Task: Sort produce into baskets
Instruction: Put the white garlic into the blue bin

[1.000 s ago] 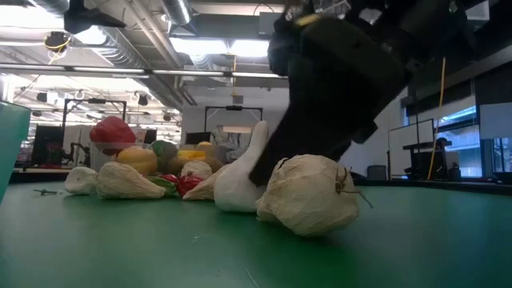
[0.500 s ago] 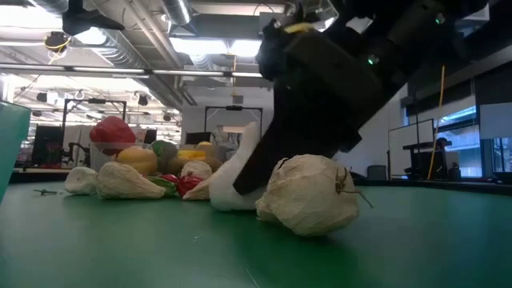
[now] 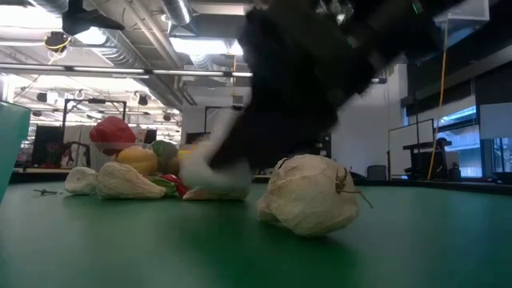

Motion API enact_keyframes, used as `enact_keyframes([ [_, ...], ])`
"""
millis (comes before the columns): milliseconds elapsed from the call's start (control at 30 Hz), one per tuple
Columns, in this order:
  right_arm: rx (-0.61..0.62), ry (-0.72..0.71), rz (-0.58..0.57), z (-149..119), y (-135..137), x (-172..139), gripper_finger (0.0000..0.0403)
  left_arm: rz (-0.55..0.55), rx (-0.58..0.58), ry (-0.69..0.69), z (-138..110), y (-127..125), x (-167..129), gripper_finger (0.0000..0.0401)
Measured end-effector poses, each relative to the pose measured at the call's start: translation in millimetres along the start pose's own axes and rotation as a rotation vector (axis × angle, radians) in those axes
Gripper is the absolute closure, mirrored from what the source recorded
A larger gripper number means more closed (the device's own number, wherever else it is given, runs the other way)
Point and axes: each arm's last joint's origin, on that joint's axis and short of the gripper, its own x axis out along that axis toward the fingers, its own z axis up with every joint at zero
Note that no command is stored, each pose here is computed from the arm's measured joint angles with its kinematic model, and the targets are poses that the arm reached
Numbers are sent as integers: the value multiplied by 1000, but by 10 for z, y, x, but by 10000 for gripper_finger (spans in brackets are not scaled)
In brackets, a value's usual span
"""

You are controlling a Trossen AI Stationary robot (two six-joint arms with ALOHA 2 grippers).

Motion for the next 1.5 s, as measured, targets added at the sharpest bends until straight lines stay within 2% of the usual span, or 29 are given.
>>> enact_keyframes([
  [133, -103, -57, 8, 345, 153, -59, 205, 0, 0, 0, 0, 0, 0, 15],
  [233, -191, -151, -1, 695, 251, -142, 206, 7, 0, -6, 2, 2, 0, 15],
  [367, -244, -258, -8, 1143, 235, -193, 207, 13, 0, -11, 3, 4, 0, 15],
  [533, -274, -331, 26, 1552, 177, -72, 205, 14, -6, -12, 4, 4, 0, 15],
  [700, -334, -415, 116, 1839, 305, 77, 205, 14, -19, -12, 4, 4, 0, 15],
  [1033, -373, -476, 255, 1946, 467, 521, 204, 18, -32, -7, -2, 8, -1, 15],
  [1267, -380, -511, 314, 1755, 448, 831, 204, 23, -48, 0, -9, 14, -1, 15],
  [1500, -377, -575, 367, 1647, 441, 1006, 204, 24, -53, 0, -8, 14, 0, 15],
])
